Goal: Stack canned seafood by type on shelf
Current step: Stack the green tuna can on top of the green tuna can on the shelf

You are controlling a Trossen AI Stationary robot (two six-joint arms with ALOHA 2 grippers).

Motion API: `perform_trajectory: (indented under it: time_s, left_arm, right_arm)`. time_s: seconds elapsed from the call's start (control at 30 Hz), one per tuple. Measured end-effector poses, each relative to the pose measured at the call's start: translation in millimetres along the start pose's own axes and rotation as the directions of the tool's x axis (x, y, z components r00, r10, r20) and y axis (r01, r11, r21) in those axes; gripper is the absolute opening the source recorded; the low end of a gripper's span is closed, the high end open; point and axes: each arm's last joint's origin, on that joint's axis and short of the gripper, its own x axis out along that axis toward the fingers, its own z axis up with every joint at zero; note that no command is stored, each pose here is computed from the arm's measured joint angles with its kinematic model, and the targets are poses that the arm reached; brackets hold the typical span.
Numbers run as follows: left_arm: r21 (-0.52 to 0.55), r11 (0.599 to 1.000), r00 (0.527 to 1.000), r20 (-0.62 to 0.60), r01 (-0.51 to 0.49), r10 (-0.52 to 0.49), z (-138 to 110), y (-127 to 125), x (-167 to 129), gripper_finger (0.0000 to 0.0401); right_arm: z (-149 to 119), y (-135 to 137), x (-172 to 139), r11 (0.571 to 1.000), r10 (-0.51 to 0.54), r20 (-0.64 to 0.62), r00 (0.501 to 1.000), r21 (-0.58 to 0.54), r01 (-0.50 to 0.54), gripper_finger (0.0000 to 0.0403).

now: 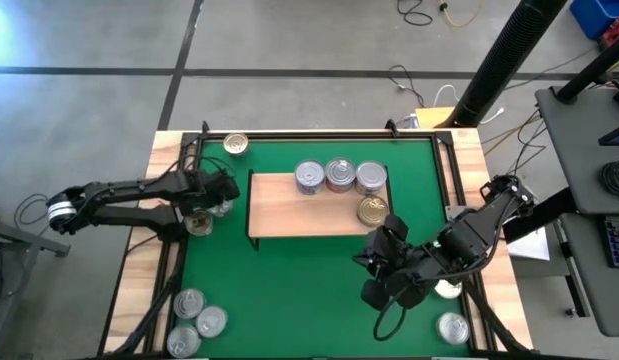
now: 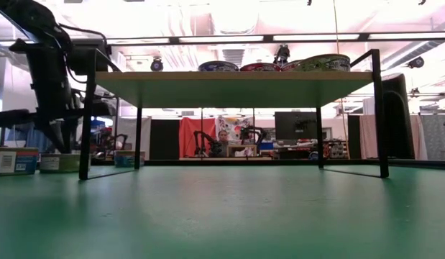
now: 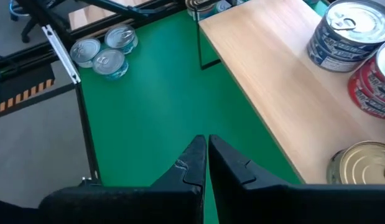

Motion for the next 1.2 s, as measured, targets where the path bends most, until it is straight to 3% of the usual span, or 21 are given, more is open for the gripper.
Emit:
perform_trajectory:
  time_s: [0.07, 0.13, 0.2, 0.3, 0.47, 0.53, 0.7, 0.9, 1.1, 1.2]
  left_arm:
    - [0.124, 0.992, 1.000, -0.015, 0.003, -0.002, -2, -1, 0, 0.0000]
    - [0.304, 0.953, 0.999, -0.036, 0.018, -0.007, -3, -1, -1, 0.0000]
    - [0.492, 0.869, 0.997, -0.083, 0.051, -0.012, -4, -3, -3, 0.0000]
    - [0.697, 0.710, 0.989, -0.146, 0.106, -0.005, -5, -5, -7, 0.0000]
    - [0.774, 0.545, 0.938, -0.340, 0.323, -0.073, -12, -9, -5, 0.0000]
    - [0.774, 0.517, 0.919, -0.388, 0.366, -0.071, -15, -8, -3, 0.0000]
    - [0.796, 0.474, 0.914, -0.403, 0.376, -0.047, -23, -8, -3, 0.0000]
    - [0.849, 0.395, 0.929, -0.369, 0.351, -0.033, -35, -7, -7, 0.0000]
    - [0.922, 0.240, 0.952, -0.304, 0.303, -0.032, -61, -2, -16, 0.0000]
    - [0.947, 0.132, 0.956, -0.288, 0.292, -0.048, -79, 4, -22, 0.0000]
  right_arm:
    - [0, 0, 0, 1.000, 0.003, 0.003, 1.000, 0.005, -0.003, 0.0009]
    - [1, 0, 0, 1.000, 0.003, 0.003, 1.000, 0.020, -0.003, 0.0009]
    - [0, 0, 0, 0.999, 0.007, -0.002, 1.000, 0.031, -0.007, 0.0009]
    - [0, 0, 0, 0.999, 0.010, -0.005, 1.000, 0.048, -0.010, 0.0009]
    - [1, 1, 0, 0.997, 0.013, -0.005, 1.000, 0.078, -0.013, 0.0009]
    - [1, 1, 0, 0.996, 0.014, -0.004, 1.000, 0.085, -0.013, 0.0009]
    - [1, 1, 0, 0.996, 0.016, -0.002, 1.000, 0.086, -0.016, 0.0009]
    - [1, 1, 0, 0.997, 0.016, -0.002, 1.000, 0.079, -0.016, 0.0009]
    - [1, 1, 0, 0.997, 0.018, -0.005, 1.000, 0.078, -0.018, 0.0009]
    - [-1, 3, -2, 0.996, 0.026, -0.009, 1.000, 0.080, -0.026, 0.0009]
